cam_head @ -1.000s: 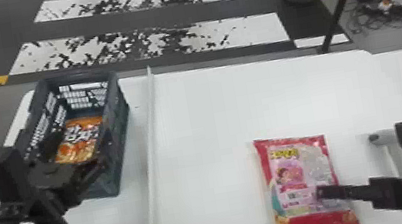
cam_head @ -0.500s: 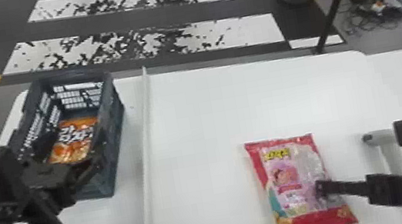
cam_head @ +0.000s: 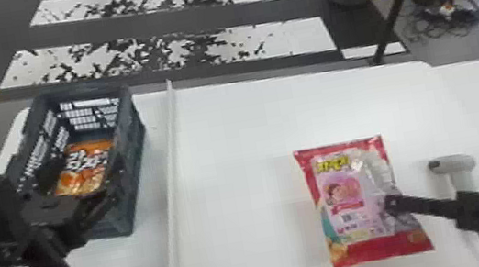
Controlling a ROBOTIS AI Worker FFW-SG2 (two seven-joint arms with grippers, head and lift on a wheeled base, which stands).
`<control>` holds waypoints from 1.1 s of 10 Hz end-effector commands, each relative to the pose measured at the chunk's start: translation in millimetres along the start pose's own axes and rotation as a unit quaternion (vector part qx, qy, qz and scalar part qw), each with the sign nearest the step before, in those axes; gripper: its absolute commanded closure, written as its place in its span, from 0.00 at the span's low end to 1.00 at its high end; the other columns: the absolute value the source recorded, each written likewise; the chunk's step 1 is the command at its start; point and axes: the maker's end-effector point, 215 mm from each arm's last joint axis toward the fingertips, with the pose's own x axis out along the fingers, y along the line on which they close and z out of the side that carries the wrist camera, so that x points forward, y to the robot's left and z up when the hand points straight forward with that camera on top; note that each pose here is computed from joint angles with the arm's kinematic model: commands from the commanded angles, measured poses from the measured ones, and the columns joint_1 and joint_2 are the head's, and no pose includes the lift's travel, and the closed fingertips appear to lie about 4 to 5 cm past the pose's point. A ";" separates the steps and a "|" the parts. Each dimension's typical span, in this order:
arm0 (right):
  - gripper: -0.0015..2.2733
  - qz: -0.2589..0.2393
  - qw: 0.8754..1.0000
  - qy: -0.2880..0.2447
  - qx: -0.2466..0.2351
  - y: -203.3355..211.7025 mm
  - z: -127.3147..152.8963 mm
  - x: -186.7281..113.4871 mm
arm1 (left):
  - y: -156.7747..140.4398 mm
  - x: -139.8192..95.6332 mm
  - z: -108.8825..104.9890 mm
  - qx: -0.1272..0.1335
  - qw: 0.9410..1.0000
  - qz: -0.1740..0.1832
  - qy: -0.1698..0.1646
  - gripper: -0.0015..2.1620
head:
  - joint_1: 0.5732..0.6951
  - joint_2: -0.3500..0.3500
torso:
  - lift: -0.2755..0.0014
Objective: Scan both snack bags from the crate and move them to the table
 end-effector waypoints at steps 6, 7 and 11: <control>0.99 -0.043 0.956 -0.258 0.130 -92.7 122.0 -133.8 | -0.4 -1.4 -4.1 0.001 1.000 0.000 0.004 0.03 | 1.00 0.18 | 0.68; 0.99 -0.081 0.939 -0.300 0.149 -130.7 130.4 -154.6 | -0.6 -0.9 -5.2 0.001 1.000 -0.001 0.005 0.03 | 1.00 0.11 | 0.68; 0.99 -0.210 0.873 -0.387 0.208 -249.2 137.1 -205.9 | 0.6 -0.5 -13.7 0.001 1.000 0.000 0.013 0.03 | 1.00 0.00 | 0.68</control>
